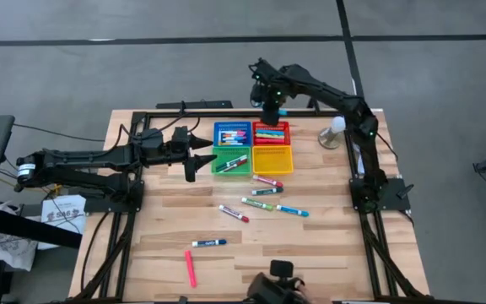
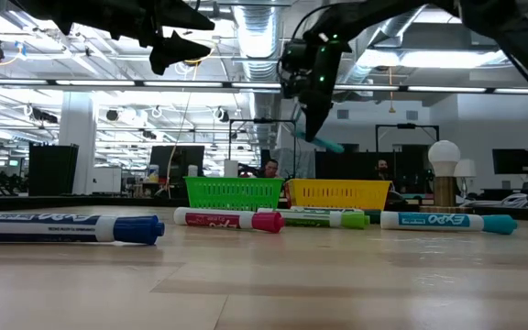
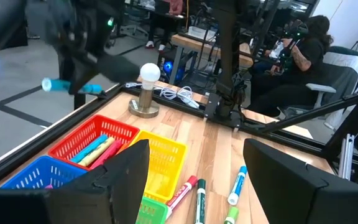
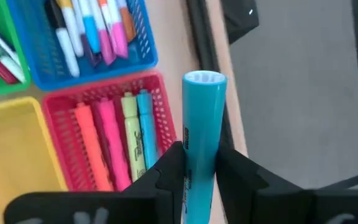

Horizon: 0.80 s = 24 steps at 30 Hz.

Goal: Pick & Place Markers
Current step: Put the large light blue highlighter into the red bin

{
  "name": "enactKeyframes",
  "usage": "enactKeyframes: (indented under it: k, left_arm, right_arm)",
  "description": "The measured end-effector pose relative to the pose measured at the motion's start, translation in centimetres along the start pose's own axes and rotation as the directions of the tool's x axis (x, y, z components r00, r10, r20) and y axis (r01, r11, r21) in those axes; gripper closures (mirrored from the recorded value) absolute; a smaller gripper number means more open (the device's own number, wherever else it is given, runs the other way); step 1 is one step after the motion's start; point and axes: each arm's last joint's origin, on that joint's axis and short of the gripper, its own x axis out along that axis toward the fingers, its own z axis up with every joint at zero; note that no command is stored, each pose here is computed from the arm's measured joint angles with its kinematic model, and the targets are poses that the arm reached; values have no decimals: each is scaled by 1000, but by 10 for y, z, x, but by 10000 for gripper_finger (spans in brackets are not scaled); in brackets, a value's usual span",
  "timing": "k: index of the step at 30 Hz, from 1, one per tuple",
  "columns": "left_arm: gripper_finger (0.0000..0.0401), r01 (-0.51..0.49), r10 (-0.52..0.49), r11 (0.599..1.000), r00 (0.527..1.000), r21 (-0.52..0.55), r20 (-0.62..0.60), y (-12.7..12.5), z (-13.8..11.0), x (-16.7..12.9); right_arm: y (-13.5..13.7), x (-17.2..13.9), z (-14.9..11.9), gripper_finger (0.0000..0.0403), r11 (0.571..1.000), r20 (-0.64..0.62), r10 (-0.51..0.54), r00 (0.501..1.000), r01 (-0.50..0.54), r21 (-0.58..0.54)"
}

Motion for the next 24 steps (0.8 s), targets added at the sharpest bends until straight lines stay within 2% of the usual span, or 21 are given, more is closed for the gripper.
enactKeyframes:
  k: [11, 24]
  left_arm:
    - [141, 0, 0, 1000, 1000, 0, 0, 0, 0, 0]
    - [141, 0, 0, 1000, 1000, 0, -1, 0, 0, 0]
  right_arm:
    - [26, 50, 9, 336, 988, -142, 90, 986, -106, -109]
    - [32, 96, 5, 337, 979, -241, 145, 960, -174, -104]
